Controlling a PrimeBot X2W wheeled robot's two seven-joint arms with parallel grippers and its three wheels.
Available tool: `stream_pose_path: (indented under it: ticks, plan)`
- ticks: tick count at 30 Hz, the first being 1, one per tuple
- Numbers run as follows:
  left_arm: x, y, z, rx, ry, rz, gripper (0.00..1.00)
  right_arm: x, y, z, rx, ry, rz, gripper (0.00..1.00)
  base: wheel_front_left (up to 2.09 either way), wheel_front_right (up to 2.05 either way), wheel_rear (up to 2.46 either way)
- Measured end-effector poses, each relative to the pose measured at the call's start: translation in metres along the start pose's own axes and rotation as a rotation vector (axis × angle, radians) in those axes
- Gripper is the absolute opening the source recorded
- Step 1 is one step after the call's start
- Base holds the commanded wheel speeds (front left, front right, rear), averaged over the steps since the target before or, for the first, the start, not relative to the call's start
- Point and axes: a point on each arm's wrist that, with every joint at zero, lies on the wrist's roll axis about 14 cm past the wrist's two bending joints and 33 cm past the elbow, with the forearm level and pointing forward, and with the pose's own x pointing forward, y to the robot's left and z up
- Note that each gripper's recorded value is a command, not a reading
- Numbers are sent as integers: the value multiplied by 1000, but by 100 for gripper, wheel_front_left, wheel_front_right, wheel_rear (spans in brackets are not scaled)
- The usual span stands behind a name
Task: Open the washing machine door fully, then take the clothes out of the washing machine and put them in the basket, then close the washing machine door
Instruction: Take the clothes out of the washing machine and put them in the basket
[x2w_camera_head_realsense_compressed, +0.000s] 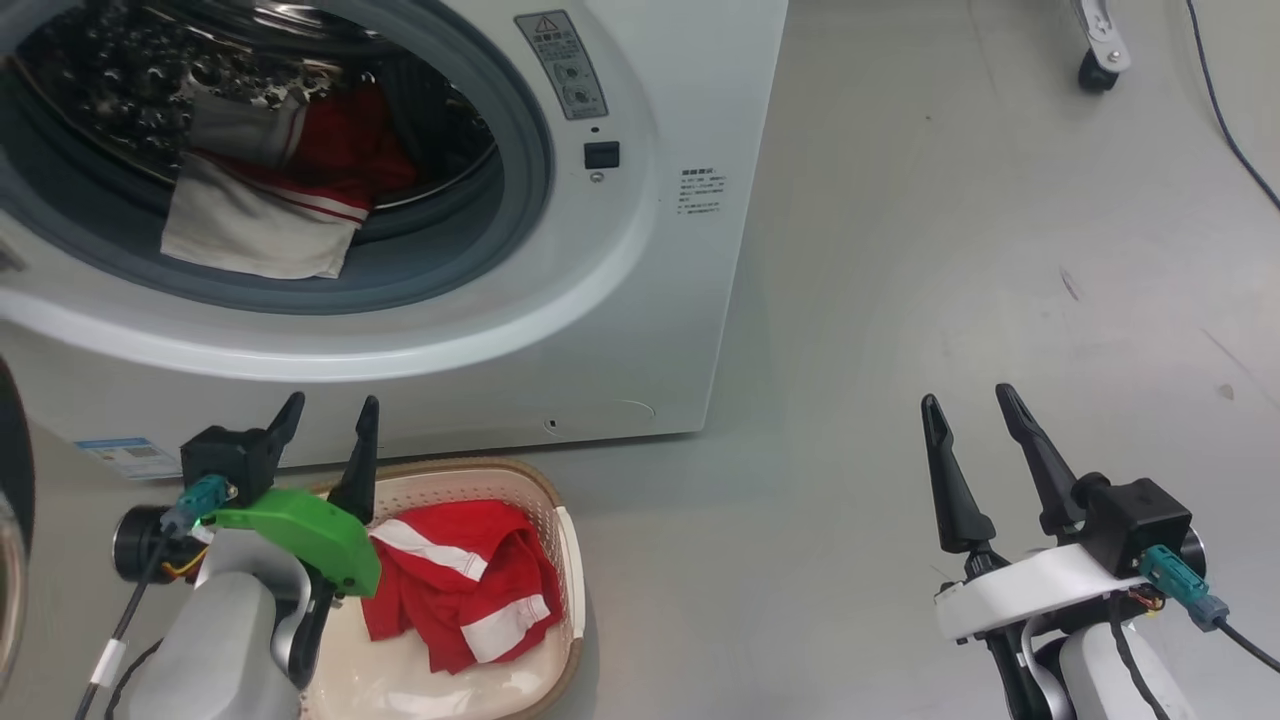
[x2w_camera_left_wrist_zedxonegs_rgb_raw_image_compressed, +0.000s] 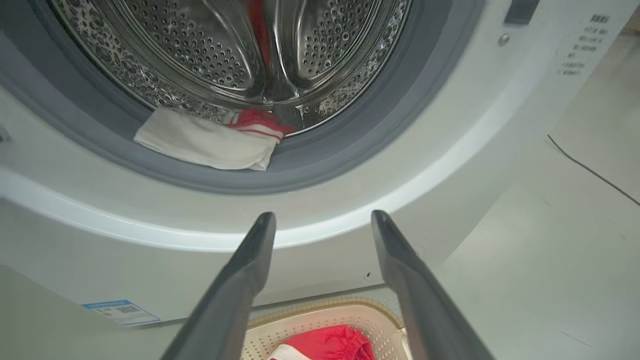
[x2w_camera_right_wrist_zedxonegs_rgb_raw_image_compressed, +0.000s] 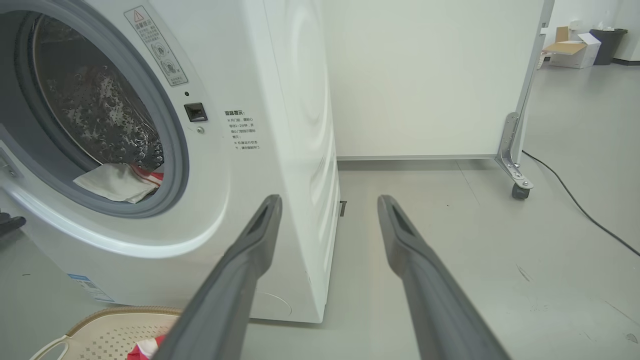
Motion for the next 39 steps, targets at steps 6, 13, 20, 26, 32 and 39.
stream_pose_path:
  ticks: [6,13,20,26,32,39]
  plan:
    - [-12,-3,53,-3,-165,2,100,-3,10,4,6,-12,31,100,0,0,0]
    - [-44,7,69,-15,-246,45,100,-8,25,9,11,-29,76,100,0,0,0]
    - [-71,13,73,-1,-287,82,100,-16,34,12,14,-39,105,100,0,0,0]
    - [-88,15,72,-1,-311,108,100,-20,38,14,15,-47,116,100,0,0,0]
    - [-96,11,68,-8,-314,107,100,-23,38,16,16,-53,114,100,0,0,0]
    - [-102,4,62,4,-310,94,100,-25,37,19,16,-62,115,100,0,0,0]
